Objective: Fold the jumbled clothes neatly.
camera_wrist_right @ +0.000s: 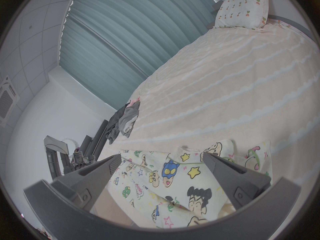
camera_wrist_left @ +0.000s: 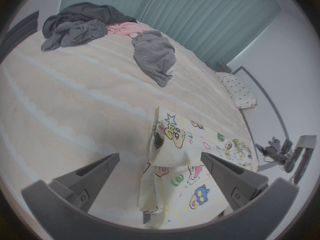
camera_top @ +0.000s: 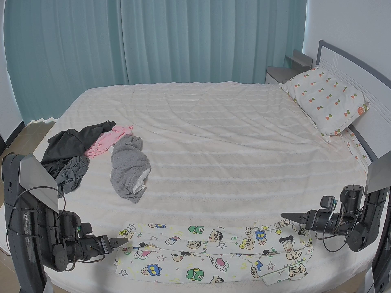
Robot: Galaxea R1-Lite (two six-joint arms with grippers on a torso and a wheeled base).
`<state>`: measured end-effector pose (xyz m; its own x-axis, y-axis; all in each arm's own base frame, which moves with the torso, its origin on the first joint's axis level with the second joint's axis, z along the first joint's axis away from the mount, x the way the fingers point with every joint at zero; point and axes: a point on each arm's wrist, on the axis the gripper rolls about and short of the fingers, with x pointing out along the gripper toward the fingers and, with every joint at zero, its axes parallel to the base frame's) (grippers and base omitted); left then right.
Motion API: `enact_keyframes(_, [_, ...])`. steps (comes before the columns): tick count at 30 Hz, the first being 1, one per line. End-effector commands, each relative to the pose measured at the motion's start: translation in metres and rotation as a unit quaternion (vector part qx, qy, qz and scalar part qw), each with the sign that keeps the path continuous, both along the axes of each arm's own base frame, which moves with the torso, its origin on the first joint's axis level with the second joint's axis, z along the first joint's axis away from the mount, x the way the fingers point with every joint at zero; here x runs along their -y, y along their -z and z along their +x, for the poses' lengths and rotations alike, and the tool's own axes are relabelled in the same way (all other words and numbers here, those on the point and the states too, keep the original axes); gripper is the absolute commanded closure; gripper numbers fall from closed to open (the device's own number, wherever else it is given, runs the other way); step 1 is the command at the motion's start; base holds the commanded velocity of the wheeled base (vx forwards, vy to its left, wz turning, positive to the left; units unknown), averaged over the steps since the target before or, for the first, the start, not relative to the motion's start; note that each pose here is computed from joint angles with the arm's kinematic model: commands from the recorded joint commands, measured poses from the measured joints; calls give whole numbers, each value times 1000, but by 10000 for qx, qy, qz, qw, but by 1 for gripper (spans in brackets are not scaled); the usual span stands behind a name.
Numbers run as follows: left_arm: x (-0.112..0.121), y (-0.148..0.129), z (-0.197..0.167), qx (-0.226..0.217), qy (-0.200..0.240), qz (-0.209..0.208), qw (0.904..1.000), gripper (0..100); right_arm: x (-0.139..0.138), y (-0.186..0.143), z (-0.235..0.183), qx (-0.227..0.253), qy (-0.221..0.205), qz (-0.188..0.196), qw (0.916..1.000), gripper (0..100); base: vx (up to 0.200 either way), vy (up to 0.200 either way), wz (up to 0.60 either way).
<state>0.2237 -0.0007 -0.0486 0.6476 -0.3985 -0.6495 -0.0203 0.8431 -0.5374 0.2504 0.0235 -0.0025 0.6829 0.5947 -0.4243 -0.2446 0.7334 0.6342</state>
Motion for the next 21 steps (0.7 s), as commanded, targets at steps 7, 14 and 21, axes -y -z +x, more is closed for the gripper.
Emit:
enact_keyframes(7, [-17,-13,-6,135,144,-886,9959,0,-11,21,0,-474,2,-235,9986,0,0,0,0])
enact_keyframes(14, [-16,-13,-5,144,162,-861,9961,0,-40,33,22,-417,-501,-295,9974,0,0,0,0])
enact_keyframes(21, [-16,-13,-5,168,174,-833,9962,0,-44,42,27,-745,-664,-494,9938,0,0,0,0])
